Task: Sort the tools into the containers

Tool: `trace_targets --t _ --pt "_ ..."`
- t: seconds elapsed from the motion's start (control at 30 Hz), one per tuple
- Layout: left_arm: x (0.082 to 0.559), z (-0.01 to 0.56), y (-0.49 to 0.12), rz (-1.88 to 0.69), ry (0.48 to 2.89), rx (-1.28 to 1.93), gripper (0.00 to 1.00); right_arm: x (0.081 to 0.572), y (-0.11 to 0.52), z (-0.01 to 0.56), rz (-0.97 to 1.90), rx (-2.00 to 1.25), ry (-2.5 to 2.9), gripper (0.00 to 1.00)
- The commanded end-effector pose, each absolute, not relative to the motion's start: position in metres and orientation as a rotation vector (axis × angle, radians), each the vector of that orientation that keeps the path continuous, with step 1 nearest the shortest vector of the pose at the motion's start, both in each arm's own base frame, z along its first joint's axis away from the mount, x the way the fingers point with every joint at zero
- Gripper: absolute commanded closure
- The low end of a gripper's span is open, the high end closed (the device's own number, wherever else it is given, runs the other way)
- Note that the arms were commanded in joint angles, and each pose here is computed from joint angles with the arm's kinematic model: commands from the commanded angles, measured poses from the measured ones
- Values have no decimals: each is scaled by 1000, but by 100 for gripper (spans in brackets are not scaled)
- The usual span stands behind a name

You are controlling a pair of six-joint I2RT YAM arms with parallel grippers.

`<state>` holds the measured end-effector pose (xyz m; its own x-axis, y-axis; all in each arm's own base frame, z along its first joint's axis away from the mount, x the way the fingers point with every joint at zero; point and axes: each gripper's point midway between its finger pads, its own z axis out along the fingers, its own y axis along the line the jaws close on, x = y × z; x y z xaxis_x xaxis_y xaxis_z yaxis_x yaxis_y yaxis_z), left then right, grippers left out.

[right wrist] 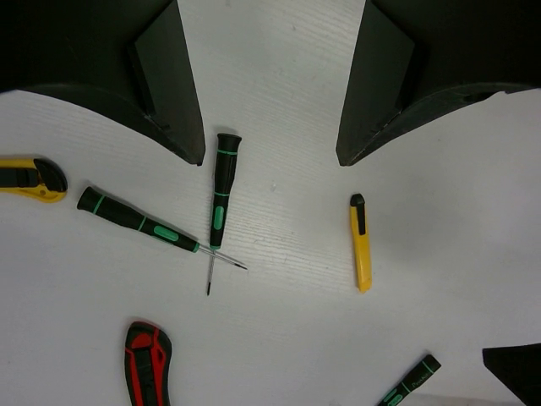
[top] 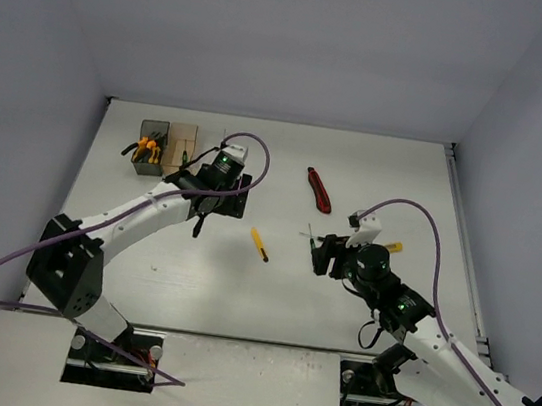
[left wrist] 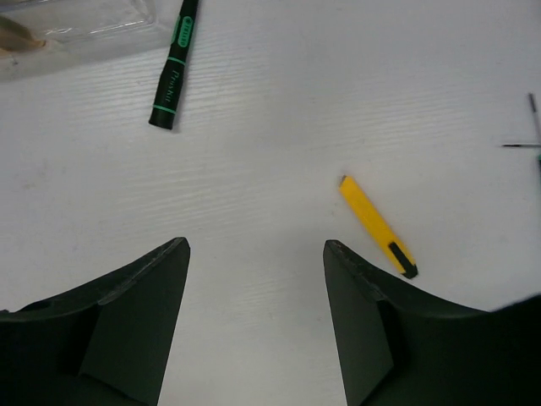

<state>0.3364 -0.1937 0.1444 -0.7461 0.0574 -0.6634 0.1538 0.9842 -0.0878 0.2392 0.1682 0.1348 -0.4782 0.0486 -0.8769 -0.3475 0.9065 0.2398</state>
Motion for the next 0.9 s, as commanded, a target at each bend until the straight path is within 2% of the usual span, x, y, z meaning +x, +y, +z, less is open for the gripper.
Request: trace_targets --t 0.0,0.23,0.4,0.87 --pt "381 158 -177 -5 2323 218 39 249 170 172 518 -151 1915 39" --pt "415 126 -177 23 2410 422 40 242 169 169 543 -146 1915 39" --pt "434 106 -155 35 2471 410 41 240 170 167 550 -156 1925 39" --pt "446 71 -160 -63 2559 442 49 236 170 166 571 -152 1927 39"
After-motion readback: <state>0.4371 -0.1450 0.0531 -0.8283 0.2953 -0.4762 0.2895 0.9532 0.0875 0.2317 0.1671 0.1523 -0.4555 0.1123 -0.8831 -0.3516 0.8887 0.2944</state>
